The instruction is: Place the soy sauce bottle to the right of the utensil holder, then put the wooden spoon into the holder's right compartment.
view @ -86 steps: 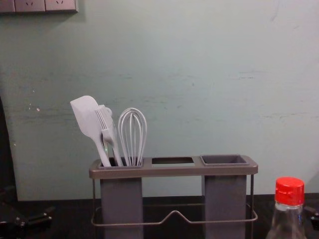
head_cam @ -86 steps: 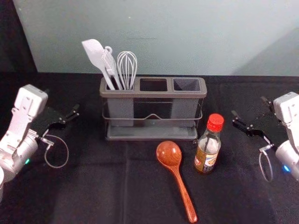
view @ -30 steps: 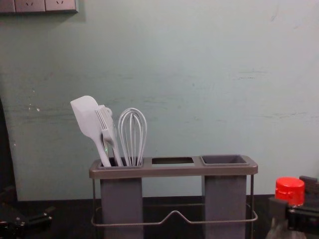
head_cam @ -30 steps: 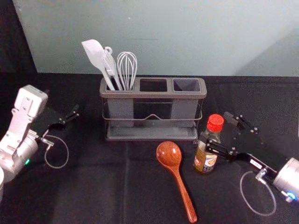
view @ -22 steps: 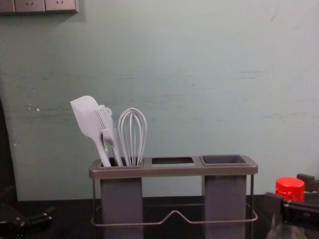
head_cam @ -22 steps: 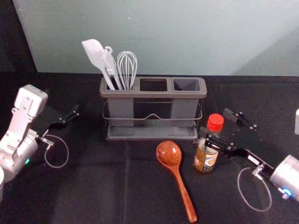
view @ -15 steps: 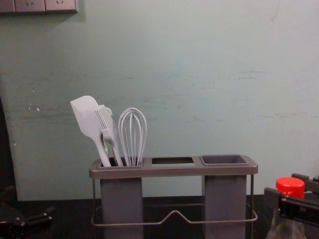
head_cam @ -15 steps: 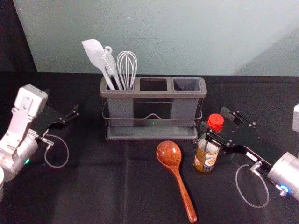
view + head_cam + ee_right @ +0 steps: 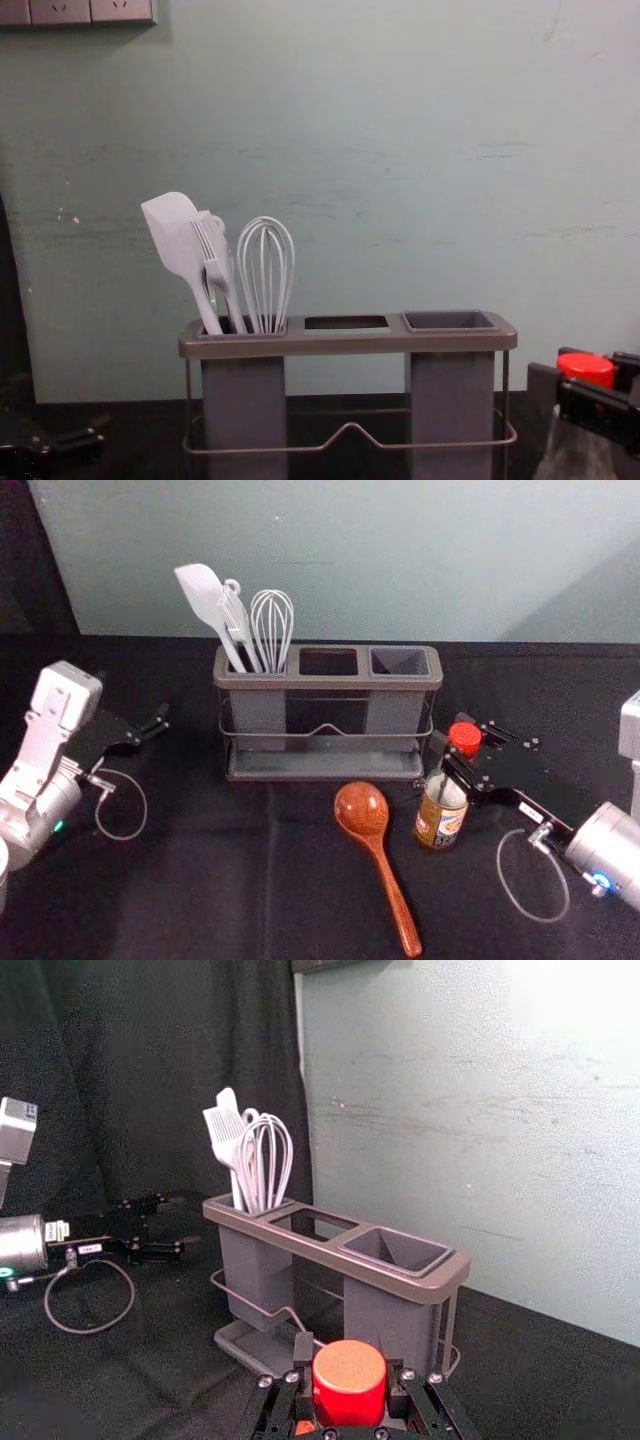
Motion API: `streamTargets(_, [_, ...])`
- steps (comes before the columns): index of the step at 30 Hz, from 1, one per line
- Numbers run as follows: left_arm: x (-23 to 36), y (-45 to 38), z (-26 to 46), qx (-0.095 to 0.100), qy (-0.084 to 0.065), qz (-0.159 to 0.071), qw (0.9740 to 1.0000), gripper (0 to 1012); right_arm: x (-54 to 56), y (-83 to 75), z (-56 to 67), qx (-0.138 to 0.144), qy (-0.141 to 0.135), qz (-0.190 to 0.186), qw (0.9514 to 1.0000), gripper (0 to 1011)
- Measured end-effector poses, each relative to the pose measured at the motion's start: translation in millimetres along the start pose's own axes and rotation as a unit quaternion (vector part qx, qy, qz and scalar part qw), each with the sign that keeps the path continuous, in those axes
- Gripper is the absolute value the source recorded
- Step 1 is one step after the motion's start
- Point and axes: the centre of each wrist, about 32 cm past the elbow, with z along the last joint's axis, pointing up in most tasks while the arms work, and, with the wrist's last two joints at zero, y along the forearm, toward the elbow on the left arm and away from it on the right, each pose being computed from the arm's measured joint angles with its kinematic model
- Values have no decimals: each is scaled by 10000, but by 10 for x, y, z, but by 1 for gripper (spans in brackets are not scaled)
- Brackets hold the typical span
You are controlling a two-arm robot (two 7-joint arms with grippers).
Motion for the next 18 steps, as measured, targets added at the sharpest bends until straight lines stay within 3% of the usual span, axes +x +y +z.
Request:
streamTargets(10, [0, 0, 0, 0, 0, 0, 10000, 1005, 0, -64, 109, 82, -92, -23, 9999, 386])
streamTargets(18, [0, 0, 0, 0, -1, 0, 10000, 1005, 71, -179, 201, 149, -212, -169, 9995, 386])
